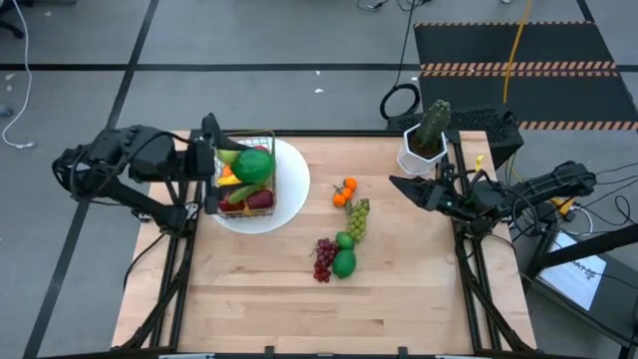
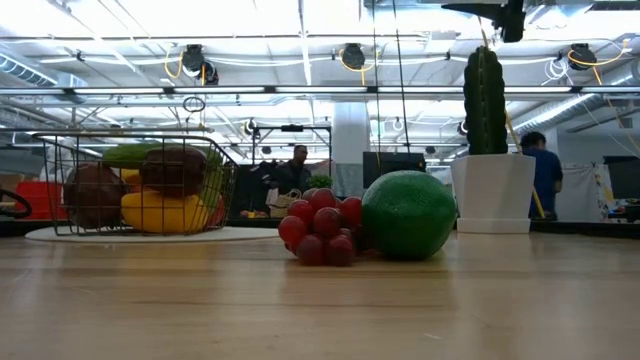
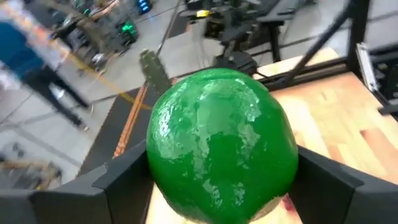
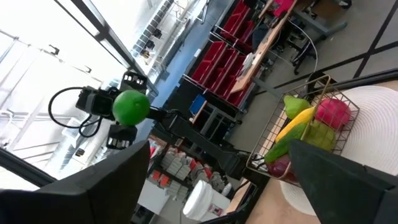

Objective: Build produce basket
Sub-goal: Put the top right green lime into the wire basket

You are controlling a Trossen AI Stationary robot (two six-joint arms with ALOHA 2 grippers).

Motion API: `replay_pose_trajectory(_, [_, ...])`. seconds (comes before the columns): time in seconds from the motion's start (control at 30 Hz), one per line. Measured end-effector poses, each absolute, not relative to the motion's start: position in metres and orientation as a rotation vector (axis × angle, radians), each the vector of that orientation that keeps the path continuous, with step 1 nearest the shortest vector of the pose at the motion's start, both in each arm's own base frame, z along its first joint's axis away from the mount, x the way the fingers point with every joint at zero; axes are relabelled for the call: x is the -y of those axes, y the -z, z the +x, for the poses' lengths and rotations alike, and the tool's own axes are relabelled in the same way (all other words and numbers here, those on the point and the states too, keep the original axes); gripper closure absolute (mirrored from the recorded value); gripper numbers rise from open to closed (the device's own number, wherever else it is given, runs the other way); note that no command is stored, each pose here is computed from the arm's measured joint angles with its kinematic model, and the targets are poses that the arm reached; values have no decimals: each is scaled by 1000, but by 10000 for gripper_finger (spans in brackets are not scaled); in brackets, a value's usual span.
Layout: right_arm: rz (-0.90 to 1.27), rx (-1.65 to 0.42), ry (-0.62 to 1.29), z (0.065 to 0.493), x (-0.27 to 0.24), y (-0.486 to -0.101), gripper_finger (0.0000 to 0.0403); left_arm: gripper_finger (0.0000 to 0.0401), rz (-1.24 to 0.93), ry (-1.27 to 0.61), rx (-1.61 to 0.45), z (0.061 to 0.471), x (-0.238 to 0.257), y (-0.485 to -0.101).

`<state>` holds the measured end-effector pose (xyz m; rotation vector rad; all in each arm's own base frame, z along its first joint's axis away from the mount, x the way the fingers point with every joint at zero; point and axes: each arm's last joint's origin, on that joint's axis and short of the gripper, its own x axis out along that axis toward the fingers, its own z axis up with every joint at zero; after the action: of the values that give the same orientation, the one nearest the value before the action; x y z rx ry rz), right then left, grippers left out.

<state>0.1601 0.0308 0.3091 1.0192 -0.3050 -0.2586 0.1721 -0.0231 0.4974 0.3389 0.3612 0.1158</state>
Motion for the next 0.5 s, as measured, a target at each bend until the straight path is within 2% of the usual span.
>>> replay_pose_trajectory(0.23, [1008,299,265,160,-31,-308,25,86,258,-339,-437,175,13,-490])
replay_pose_trajectory(0.5, [955,282,381,160,-28,-302,25,86,229,-548,-743,180,-13,-450])
